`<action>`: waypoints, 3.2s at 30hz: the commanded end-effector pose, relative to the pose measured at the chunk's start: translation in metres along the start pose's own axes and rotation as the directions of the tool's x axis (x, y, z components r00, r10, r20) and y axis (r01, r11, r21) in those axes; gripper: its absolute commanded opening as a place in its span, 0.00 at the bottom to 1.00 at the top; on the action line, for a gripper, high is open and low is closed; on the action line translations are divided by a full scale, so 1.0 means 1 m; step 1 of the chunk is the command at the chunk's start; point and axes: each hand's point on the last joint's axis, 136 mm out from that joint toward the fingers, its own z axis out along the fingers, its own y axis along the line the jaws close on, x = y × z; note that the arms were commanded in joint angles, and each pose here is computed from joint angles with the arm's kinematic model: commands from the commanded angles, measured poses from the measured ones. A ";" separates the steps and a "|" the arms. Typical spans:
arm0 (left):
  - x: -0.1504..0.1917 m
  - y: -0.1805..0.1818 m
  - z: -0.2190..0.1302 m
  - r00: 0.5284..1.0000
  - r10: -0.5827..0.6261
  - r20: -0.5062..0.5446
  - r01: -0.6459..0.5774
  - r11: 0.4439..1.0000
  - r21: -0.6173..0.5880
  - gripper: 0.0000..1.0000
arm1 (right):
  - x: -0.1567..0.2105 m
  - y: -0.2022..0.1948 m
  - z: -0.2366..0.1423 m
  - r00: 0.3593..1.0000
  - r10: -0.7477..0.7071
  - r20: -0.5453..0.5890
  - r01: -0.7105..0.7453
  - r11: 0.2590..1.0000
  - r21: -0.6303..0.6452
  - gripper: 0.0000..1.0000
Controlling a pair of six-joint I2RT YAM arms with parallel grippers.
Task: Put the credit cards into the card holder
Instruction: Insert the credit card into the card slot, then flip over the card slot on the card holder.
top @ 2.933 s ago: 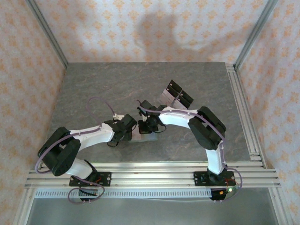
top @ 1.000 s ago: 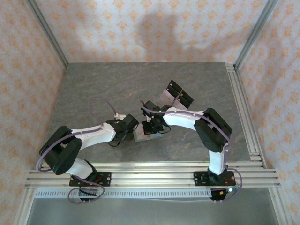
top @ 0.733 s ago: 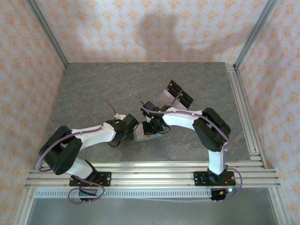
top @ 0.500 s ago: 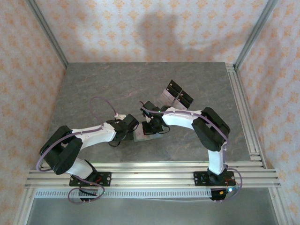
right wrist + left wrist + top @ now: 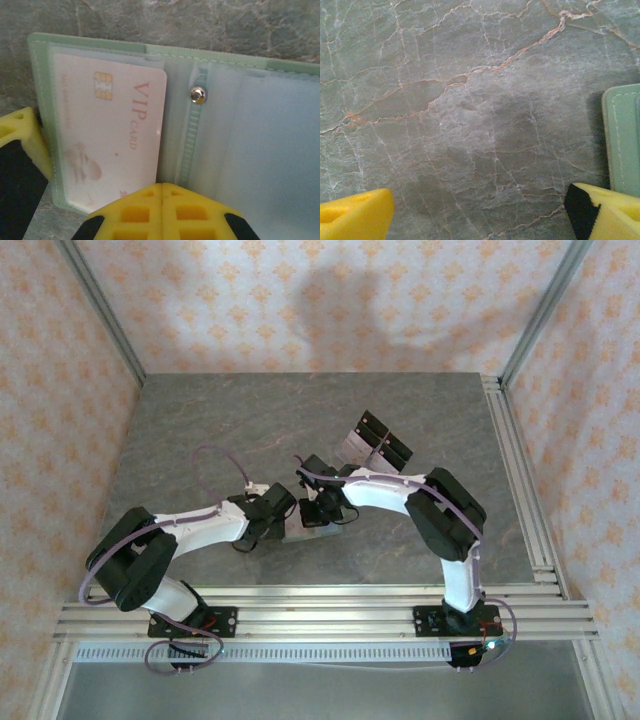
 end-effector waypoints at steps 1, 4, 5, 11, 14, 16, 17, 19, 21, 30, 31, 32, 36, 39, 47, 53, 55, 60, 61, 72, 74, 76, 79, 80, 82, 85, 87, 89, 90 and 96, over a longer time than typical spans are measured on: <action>-0.007 0.007 -0.010 1.000 0.006 0.026 -0.005 1.000 -0.028 0.91 | -0.018 0.009 -0.047 0.992 -0.005 0.123 0.006 1.000 -0.013 0.14; -0.011 0.010 -0.018 0.999 0.000 0.042 0.001 1.000 -0.025 0.92 | -0.022 -0.005 -0.066 0.987 -0.003 0.162 -0.001 1.000 0.029 0.31; -0.012 0.011 -0.020 0.999 -0.003 0.046 0.004 1.000 -0.024 0.92 | -0.024 -0.010 -0.069 0.986 -0.004 0.169 -0.003 0.999 0.046 0.35; -0.018 0.004 -0.023 0.999 -0.010 0.053 0.010 1.000 0.007 0.92 | -0.029 -0.036 -0.070 0.987 -0.065 0.149 0.041 0.987 0.158 0.45; -0.019 0.000 -0.021 0.999 -0.008 0.048 0.007 1.000 0.009 0.92 | -0.033 -0.037 -0.064 0.987 -0.085 0.135 0.063 0.984 0.165 0.46; -0.018 -0.001 -0.019 0.999 -0.006 0.043 0.006 1.000 0.008 0.92 | -0.035 -0.034 -0.059 0.989 -0.092 0.120 0.073 0.985 0.156 0.45; -0.018 -0.002 -0.018 0.999 -0.007 0.041 0.007 1.000 0.009 0.92 | -0.036 -0.034 -0.056 0.989 -0.092 0.115 0.074 0.986 0.152 0.45; -0.017 -0.002 -0.016 0.999 -0.005 0.037 0.005 1.000 0.007 0.92 | -0.038 -0.034 -0.053 0.990 -0.095 0.109 0.078 0.985 0.153 0.45; -0.016 -0.003 -0.015 0.999 -0.005 0.034 0.005 1.000 0.007 0.92 | -0.039 -0.034 -0.048 0.990 -0.094 0.102 0.077 0.985 0.154 0.45; -0.015 -0.004 -0.013 1.000 -0.006 0.030 0.005 1.000 0.007 0.92 | -0.040 -0.049 -0.035 0.993 -0.090 0.076 0.073 0.977 0.199 0.46; -0.015 -0.004 -0.012 1.000 -0.006 0.029 0.005 1.000 0.007 0.92 | -0.039 -0.051 -0.033 0.994 -0.086 0.072 0.070 0.977 0.201 0.46; -0.015 -0.004 -0.012 1.000 -0.004 0.029 0.004 1.000 0.005 0.92 | -0.038 -0.053 -0.032 0.994 -0.084 0.070 0.068 0.977 0.202 0.46; -0.015 -0.004 -0.011 1.000 -0.003 0.029 0.003 1.000 0.004 0.92 | -0.032 -0.057 -0.026 0.996 -0.075 0.051 0.064 0.978 0.197 0.46; -0.015 -0.005 -0.010 1.000 -0.003 0.028 0.002 1.000 0.004 0.92 | -0.027 -0.056 -0.020 0.997 -0.068 0.035 0.061 0.982 0.176 0.46; -0.013 -0.006 -0.008 1.000 -0.003 0.024 0.003 1.000 0.002 0.92 | -0.021 -0.057 -0.012 0.998 -0.058 0.012 0.055 0.986 0.158 0.46; -0.013 -0.006 -0.006 1.000 -0.004 0.021 0.004 1.000 0.002 0.92 | -0.020 -0.054 -0.010 0.998 -0.057 0.002 0.056 0.988 0.144 0.46; -0.012 -0.007 -0.006 1.000 -0.002 0.020 0.002 1.000 0.002 0.92 | -0.020 -0.052 -0.010 0.998 -0.055 0.000 0.054 0.990 0.131 0.46; -0.012 -0.007 -0.005 1.000 -0.001 0.018 0.001 1.000 0.004 0.91 | -0.019 -0.039 -0.011 0.999 -0.039 -0.005 0.040 0.997 0.064 0.45; -0.011 -0.007 -0.004 1.000 -0.001 0.018 0.001 1.000 0.003 0.92 | -0.019 -0.037 -0.012 0.999 -0.036 -0.006 0.036 0.998 0.049 0.45; -0.014 -0.011 -0.008 1.000 -0.004 0.031 0.003 1.000 0.025 0.92 | -0.018 -0.022 -0.006 1.000 0.008 -0.012 -0.008 0.999 -0.049 0.45; -0.015 -0.010 -0.010 0.999 -0.004 0.035 0.003 1.000 0.026 0.92 | -0.018 -0.018 -0.007 1.000 0.017 -0.007 -0.017 0.997 -0.069 0.45; -0.015 -0.010 -0.010 0.999 -0.003 0.035 0.002 1.000 0.029 0.92 | -0.019 -0.014 -0.008 1.000 0.027 -0.002 -0.027 0.995 -0.092 0.45; -0.015 -0.013 -0.011 0.999 -0.007 0.041 0.005 0.999 0.046 0.91 | -0.020 -0.010 -0.008 0.999 0.041 -0.001 -0.041 0.992 -0.119 0.45; -0.016 -0.014 -0.012 0.999 -0.012 0.047 0.009 0.998 0.056 0.91 | -0.020 -0.009 -0.008 0.999 0.045 0.000 -0.045 0.991 -0.124 0.45; -0.018 -0.017 -0.017 0.997 -0.020 0.068 0.015 0.997 0.081 0.91 | -0.021 -0.007 -0.008 0.999 0.050 0.001 -0.049 0.990 -0.130 0.45; -0.020 -0.020 -0.026 0.995 -0.036 0.095 0.024 0.992 0.124 0.91 | -0.022 -0.005 -0.008 0.998 0.057 0.004 -0.056 0.988 -0.141 0.45; -0.020 -0.026 -0.034 0.992 -0.049 0.114 0.028 0.984 0.174 0.92 | -0.022 -0.005 -0.008 0.998 0.061 0.005 -0.060 0.988 -0.142 0.45; -0.020 -0.031 -0.041 0.990 -0.061 0.128 0.031 0.975 0.221 0.92 | -0.023 -0.005 -0.007 0.998 0.062 0.005 -0.061 0.988 -0.142 0.45; -0.020 -0.033 -0.044 0.989 -0.068 0.134 0.034 0.970 0.240 0.92 | -0.023 -0.005 -0.007 0.998 0.063 0.006 -0.061 0.988 -0.142 0.45; -0.017 -0.053 -0.057 0.983 -0.094 0.159 0.032 0.934 0.355 0.92 | -0.022 -0.006 -0.006 0.998 0.066 0.006 -0.065 0.988 -0.139 0.45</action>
